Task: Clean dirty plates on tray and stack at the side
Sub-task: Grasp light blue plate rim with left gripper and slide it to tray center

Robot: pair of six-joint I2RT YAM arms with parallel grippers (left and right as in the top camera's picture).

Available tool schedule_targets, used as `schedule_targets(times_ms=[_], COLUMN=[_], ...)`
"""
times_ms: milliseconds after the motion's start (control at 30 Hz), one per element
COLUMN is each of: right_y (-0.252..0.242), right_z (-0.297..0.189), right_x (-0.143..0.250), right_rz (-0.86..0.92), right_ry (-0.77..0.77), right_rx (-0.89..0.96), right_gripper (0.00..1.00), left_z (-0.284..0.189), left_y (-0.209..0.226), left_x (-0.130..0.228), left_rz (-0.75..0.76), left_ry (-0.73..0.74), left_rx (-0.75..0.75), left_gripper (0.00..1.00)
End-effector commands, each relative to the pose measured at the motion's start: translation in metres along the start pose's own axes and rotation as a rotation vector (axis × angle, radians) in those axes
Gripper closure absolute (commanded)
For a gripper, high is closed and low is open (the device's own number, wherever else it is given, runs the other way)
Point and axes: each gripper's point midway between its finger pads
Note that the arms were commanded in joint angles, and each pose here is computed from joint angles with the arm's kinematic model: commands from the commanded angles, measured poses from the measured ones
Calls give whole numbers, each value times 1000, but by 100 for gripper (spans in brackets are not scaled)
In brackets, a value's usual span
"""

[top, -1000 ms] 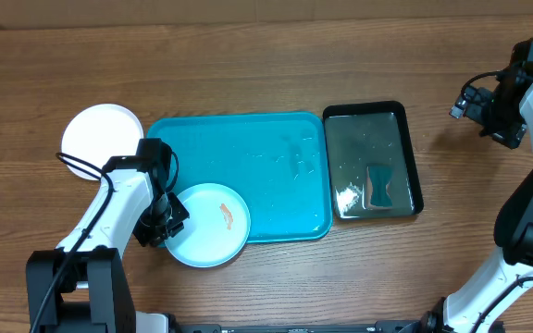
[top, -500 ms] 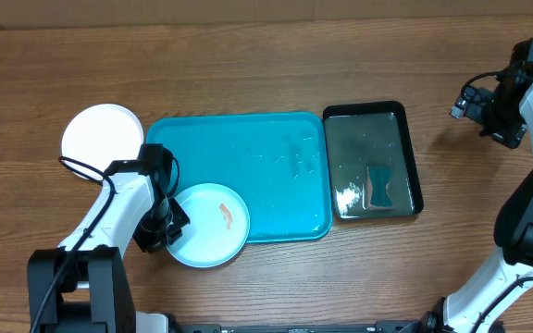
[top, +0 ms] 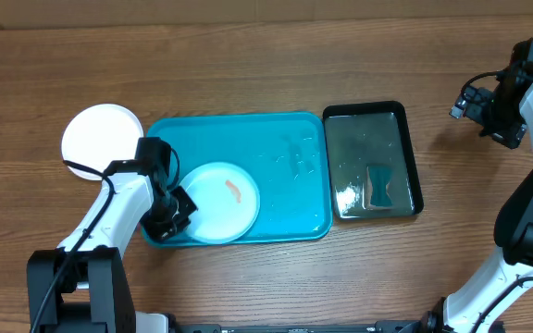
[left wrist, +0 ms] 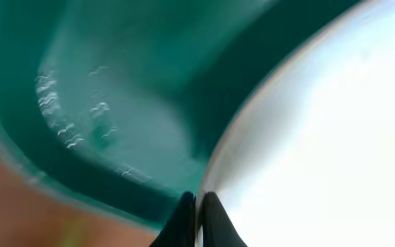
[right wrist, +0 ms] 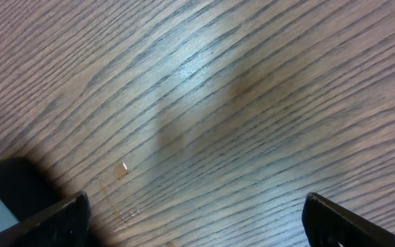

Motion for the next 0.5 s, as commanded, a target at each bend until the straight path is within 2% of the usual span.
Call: schedule_targets(times_ms=[0,200,467], right_y=[-1,-1,-1], right_z=[-13,-13,-13], right_x=[-8,-8,-8], right_rz=[5,5,5], right_ry=[-39,-39,-39], right_rx=[0,0,0], right_gripper=[0,0,0], left_z=[4,2,1], left_y=[-17,-53,-89], left_x=[6,1,16], left_rz=[18,100,235], left_ry=[37,-40,-107], left_rx=[81,180,240], left_gripper=[96,96,95])
Point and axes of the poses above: each gripper's point midway between its finger pads, its own z axis out along the fingers, its own y axis along the line the jaws close on, x = y × z, and after that the axes turned 12 degrees about -z, right-handed
